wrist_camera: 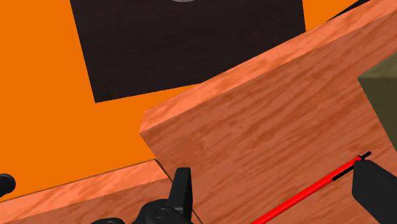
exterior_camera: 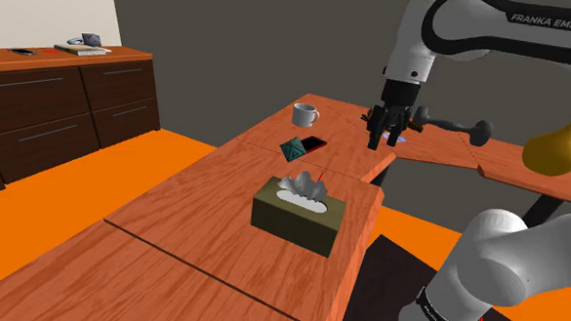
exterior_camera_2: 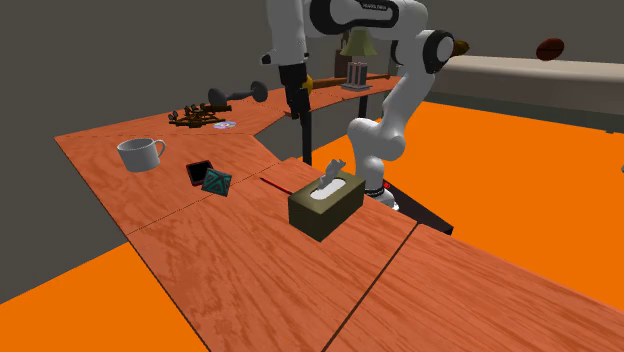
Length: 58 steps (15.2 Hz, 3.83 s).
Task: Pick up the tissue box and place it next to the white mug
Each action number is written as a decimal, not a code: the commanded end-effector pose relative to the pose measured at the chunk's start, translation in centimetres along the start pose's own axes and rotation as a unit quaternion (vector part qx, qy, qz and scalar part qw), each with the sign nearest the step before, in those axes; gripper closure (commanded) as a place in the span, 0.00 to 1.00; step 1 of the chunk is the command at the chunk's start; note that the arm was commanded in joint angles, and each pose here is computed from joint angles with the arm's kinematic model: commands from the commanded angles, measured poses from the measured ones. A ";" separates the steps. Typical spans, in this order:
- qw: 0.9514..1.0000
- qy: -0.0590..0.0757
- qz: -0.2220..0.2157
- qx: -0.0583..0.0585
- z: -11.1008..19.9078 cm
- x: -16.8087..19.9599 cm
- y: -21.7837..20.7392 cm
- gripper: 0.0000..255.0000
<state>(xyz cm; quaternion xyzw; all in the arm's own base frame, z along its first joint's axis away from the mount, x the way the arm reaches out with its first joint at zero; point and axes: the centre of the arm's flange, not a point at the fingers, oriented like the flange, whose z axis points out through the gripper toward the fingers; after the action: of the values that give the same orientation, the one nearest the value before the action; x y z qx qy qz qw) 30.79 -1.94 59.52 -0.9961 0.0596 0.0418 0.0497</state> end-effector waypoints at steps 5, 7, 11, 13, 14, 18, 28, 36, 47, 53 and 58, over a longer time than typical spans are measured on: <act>0.998 -0.015 -0.023 -0.065 -0.5 0.7 -7.2 0.00; 0.994 -0.023 -0.034 -0.097 -0.4 0.9 -10.9 0.00; 0.984 -0.038 -0.057 -0.162 0.5 1.1 -18.1 0.00; 0.978 -0.045 -0.068 -0.194 1.3 1.1 -21.7 0.00; 0.974 -0.049 -0.073 -0.210 1.8 1.1 -23.5 0.00; 0.955 -0.063 -0.095 -0.273 4.4 0.6 -30.3 0.00; 0.940 -0.073 -0.110 -0.315 9.5 -0.2 -32.5 0.00; 0.940 -0.073 -0.110 -0.315 9.8 -0.2 -32.3 0.00; 0.940 -0.073 -0.110 -0.315 9.2 -0.3 -32.3 1.00; 0.940 -0.073 -0.110 -0.315 6.1 -0.5 -32.6 1.00; 0.940 -0.073 -0.110 -0.315 3.5 -0.8 -32.9 1.00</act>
<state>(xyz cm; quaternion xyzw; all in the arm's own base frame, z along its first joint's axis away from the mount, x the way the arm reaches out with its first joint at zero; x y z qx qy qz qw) 33.79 31.06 58.64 -0.9555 -0.0705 0.1251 -0.2576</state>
